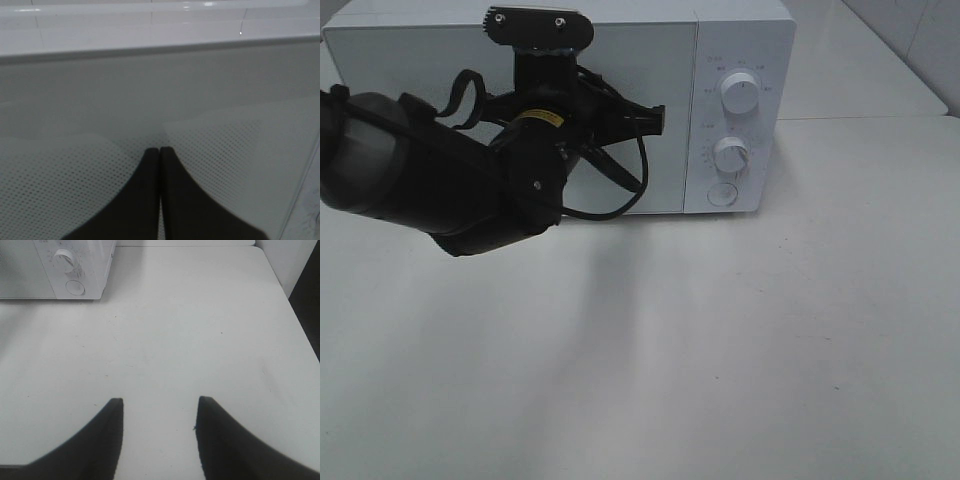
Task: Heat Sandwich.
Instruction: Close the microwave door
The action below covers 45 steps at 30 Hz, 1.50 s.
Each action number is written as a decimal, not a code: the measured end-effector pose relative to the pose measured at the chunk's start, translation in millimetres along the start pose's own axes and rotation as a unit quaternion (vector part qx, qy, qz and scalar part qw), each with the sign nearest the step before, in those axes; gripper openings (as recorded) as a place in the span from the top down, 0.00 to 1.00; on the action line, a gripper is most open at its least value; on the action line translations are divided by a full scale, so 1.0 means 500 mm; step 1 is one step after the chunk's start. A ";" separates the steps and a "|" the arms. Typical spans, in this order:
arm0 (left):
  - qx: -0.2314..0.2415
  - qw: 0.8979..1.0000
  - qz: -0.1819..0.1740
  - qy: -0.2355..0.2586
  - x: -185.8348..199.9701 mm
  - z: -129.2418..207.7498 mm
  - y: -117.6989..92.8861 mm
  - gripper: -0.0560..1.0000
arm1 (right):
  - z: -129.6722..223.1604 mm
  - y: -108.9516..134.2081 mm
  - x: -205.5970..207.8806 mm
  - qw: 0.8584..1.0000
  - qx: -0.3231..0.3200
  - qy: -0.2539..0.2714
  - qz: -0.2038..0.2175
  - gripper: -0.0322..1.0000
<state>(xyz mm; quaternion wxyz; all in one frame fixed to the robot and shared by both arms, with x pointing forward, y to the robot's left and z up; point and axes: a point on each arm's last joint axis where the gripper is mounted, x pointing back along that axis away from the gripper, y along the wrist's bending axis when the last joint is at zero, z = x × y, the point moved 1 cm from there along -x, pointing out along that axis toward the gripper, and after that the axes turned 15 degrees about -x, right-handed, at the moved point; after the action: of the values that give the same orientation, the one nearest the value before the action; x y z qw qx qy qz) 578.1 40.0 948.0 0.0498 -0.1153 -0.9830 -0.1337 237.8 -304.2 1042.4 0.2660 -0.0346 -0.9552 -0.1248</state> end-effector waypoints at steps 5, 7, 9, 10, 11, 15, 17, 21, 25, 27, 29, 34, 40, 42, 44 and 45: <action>0.001 1.000 -0.014 -0.002 0.022 -0.002 0.039 0.95 | 0.000 0.000 0.000 1.000 0.000 0.000 0.000 0.52; 0.007 1.000 -0.016 -0.003 0.028 -0.003 0.048 0.95 | 0.000 0.000 0.000 1.000 0.000 0.000 0.000 0.52; 0.012 1.000 -0.010 -0.005 0.044 -0.008 0.056 0.95 | 0.000 0.000 0.000 1.000 0.000 0.000 0.000 0.52; 0.021 1.000 0.007 -0.007 0.057 -0.015 0.059 0.95 | 0.000 0.000 0.000 1.000 0.000 0.000 0.000 0.52; 0.021 1.000 0.007 -0.007 0.057 -0.015 0.059 0.95 | 0.000 0.000 0.000 1.000 0.000 0.000 0.000 0.52; 0.026 0.998 0.059 -0.004 0.084 -0.032 0.057 0.95 | 0.000 0.000 0.000 1.000 0.000 0.000 0.000 0.52; 0.024 0.996 0.089 0.004 0.098 -0.039 0.054 0.95 | 0.000 0.000 0.000 1.000 0.000 0.000 0.000 0.52; 0.015 0.990 0.139 0.029 0.121 -0.044 0.047 0.95 | 0.000 0.000 0.000 1.000 0.000 0.000 0.000 0.52; -0.009 0.981 0.183 0.057 0.140 -0.051 0.050 0.95 | 0.000 0.000 0.000 1.000 0.000 0.000 0.000 0.52; -0.037 0.972 0.213 0.088 0.153 -0.053 0.060 0.95 | 0.000 0.000 0.000 1.000 0.000 0.000 0.000 0.52; -0.047 0.969 0.222 0.097 0.158 -0.054 0.065 0.95 | 0.000 0.000 0.000 1.000 0.000 0.000 0.000 0.52; -0.083 0.954 0.248 0.144 0.183 -0.062 0.098 0.95 | 0.000 0.000 0.000 1.000 0.000 0.000 0.000 0.52; -0.111 0.937 0.264 0.201 0.230 -0.081 0.152 0.95 | 0.000 0.000 0.000 1.000 0.000 0.000 0.000 0.52; -0.116 0.934 0.265 0.208 0.238 -0.083 0.161 0.95 | 0.000 0.000 0.000 1.000 0.000 0.000 0.000 0.52; -0.126 0.929 0.263 0.229 0.257 -0.089 0.187 0.95 | 0.000 0.000 0.000 1.000 0.000 0.000 0.000 0.52; -0.128 0.927 0.260 0.236 0.264 -0.092 0.197 0.95 | 0.000 0.000 0.000 1.000 0.000 0.000 0.000 0.52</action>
<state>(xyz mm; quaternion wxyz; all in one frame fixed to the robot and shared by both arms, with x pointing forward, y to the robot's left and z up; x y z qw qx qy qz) 477.1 148.1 1033.7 0.2978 -0.3378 -0.8528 -0.2645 237.8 -304.2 1042.4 0.2660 -0.0346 -0.9552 -0.1248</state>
